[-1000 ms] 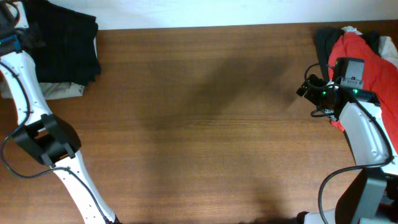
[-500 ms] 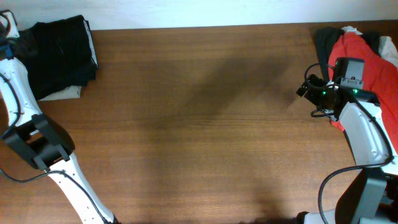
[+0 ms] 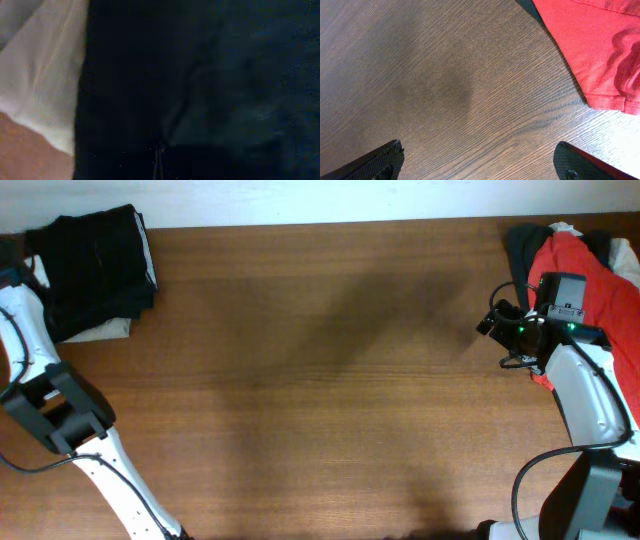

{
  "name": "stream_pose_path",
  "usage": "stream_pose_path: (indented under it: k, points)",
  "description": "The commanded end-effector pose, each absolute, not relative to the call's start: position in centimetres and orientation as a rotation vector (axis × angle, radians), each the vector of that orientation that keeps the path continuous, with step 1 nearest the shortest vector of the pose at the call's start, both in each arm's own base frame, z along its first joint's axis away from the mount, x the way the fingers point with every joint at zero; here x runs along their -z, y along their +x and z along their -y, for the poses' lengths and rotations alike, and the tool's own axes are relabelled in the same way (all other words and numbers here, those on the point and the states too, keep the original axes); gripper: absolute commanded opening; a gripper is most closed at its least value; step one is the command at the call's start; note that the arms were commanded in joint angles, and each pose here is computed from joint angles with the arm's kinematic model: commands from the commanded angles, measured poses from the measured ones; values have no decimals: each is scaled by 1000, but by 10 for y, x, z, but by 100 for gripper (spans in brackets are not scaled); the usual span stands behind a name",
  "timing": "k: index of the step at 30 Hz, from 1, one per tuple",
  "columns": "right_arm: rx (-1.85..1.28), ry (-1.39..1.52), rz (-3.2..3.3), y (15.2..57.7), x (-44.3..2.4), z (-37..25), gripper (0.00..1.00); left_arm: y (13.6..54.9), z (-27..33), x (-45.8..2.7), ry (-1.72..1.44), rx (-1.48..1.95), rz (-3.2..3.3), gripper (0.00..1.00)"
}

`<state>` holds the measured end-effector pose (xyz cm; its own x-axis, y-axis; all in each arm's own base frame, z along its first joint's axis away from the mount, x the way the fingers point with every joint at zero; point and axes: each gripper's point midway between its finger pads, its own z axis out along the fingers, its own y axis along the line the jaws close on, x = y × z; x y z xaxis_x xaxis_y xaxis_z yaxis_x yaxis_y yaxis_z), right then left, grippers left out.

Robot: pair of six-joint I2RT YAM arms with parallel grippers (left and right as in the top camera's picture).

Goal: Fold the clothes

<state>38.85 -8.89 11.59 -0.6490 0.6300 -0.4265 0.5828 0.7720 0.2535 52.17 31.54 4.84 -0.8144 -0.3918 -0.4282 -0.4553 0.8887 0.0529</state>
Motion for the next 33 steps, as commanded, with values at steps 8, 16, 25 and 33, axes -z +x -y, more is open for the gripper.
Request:
stream_pose_path:
  k: [8, 16, 25, 33]
  points:
    - [-119, 927, -2450, 387, -119, 91, 99, 496, -347, -75, -748, -135, -2557, 1]
    - [-119, 927, -2451, 387, -119, 91, 99, 509, -227, -306, -431, 295, -2187, 80]
    - [-953, 539, -2315, 408, -194, -6, 99, 489, -77, -368, -104, 717, -2160, 99]
    - [-455, 421, -1961, 297, -348, 16, 99, 489, -73, -367, -98, 724, -2166, 99]
